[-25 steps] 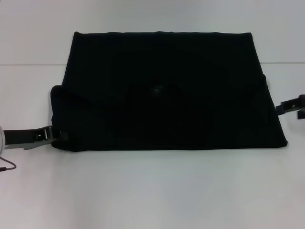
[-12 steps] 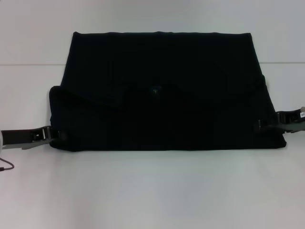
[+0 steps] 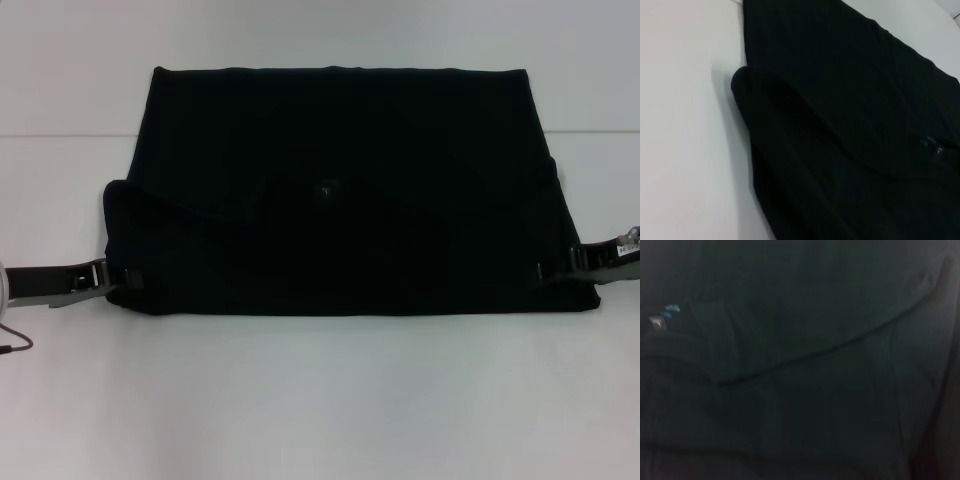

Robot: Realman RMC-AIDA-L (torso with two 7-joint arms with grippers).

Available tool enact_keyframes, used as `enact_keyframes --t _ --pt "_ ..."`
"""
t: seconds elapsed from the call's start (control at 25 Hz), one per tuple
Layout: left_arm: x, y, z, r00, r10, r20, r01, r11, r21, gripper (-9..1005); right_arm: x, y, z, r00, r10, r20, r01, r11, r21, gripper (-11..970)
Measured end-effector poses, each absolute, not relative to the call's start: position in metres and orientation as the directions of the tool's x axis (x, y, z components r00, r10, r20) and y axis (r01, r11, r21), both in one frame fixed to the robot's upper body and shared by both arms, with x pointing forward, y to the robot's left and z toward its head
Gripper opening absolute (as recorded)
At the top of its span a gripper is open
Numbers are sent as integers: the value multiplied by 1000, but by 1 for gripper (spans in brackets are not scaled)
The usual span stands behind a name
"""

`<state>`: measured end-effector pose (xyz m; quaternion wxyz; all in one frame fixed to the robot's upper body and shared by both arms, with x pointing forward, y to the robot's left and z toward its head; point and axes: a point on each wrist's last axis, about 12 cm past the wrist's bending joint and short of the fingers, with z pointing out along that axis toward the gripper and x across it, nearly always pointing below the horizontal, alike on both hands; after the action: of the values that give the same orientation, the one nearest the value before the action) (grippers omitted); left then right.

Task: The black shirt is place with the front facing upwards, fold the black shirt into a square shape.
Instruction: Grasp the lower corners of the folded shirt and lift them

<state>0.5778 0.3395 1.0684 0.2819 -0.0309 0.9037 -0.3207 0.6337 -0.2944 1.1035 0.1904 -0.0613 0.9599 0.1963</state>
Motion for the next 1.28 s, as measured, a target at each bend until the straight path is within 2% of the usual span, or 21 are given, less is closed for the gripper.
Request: enact_keyframes --t 0.36,0.6,0.8,1.04,1.28 --pt "578 339 1070 -836 -234 -496 131 793 -595 53 633 -294 1102 -920 -51 -388 -194 920 341 510" --pt "577 339 1069 -840 -227 -493 137 790 -598 54 634 -294 1103 -919 -51 -390 -196 919 341 302" --pt "575 338 1072 -848 -214 -485 154 777 -611 54 634 -295 1105 -920 -52 -389 -198 918 344 75" --pt "565 348 1085 -881 -181 -438 187 716 -672 54 623 -311 1116 -938 -79 -336 -213 900 380 42" --pt "535 362 1097 -937 -93 -336 211 616 -759 54 585 -336 1118 -961 -189 -205 -265 846 462 41"
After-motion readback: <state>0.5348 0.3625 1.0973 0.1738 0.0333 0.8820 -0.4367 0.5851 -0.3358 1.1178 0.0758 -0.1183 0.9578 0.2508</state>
